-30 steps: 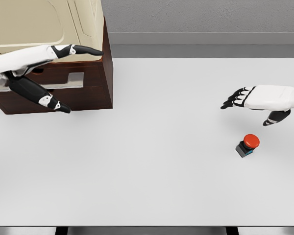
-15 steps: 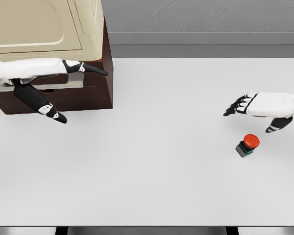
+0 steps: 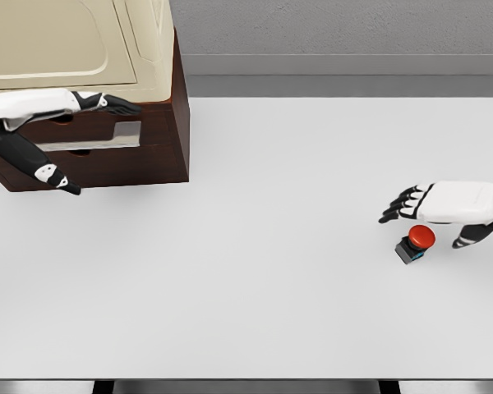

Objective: Open the cabinet drawer with left arm, and place a switch into the drawer with right arm

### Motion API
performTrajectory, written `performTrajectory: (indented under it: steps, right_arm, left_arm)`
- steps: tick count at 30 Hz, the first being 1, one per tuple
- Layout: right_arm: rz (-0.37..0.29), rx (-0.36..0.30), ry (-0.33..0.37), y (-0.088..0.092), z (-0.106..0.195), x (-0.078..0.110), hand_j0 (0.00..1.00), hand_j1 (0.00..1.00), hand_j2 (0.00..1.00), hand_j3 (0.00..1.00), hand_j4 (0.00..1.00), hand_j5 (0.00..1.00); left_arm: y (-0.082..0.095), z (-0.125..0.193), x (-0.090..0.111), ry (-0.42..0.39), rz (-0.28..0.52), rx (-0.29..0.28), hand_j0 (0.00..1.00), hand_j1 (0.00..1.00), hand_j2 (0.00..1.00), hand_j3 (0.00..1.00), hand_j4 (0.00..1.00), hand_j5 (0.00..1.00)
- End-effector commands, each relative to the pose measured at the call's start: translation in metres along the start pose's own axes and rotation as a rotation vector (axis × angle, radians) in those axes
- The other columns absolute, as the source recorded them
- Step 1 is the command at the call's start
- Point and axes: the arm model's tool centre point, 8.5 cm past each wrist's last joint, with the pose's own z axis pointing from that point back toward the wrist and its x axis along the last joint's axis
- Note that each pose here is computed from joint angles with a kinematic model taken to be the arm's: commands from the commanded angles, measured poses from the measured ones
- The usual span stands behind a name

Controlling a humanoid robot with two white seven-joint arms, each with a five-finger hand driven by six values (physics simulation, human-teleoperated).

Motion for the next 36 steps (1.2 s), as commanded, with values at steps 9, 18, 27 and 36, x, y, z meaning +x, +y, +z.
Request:
performTrajectory:
  steps: [9, 18, 27, 36]
  right_arm:
    - [0.010, -0.001, -0.025, -0.001, -0.003, 0.009, 1.00, 1.00, 1.00, 1.00, 1.00, 1.00]
    - [-0.003, 0.009, -0.037, 0.005, -0.007, 0.012, 0.99, 0.99, 0.99, 0.99, 0.99, 0.99]
    - [-0.020, 0.019, -0.043, 0.013, -0.010, 0.012, 0.97, 0.97, 0.97, 0.97, 0.97, 0.97]
    - [-0.029, 0.024, -0.047, 0.017, -0.012, 0.013, 0.86, 0.86, 0.86, 0.86, 0.86, 0.86]
  left_arm:
    - [-0.007, 0.012, -0.020, 0.117, 0.140, 0.017, 1.00, 1.00, 1.00, 1.00, 1.00, 1.00]
    - [0.000, 0.031, -0.028, 0.198, 0.159, 0.064, 1.00, 1.00, 1.00, 1.00, 1.00, 1.00]
    - [-0.007, 0.028, -0.038, 0.217, 0.168, 0.056, 1.00, 1.00, 1.00, 1.00, 1.00, 1.00]
    - [-0.008, 0.031, -0.051, 0.251, 0.190, 0.065, 1.00, 1.00, 1.00, 1.00, 1.00, 1.00]
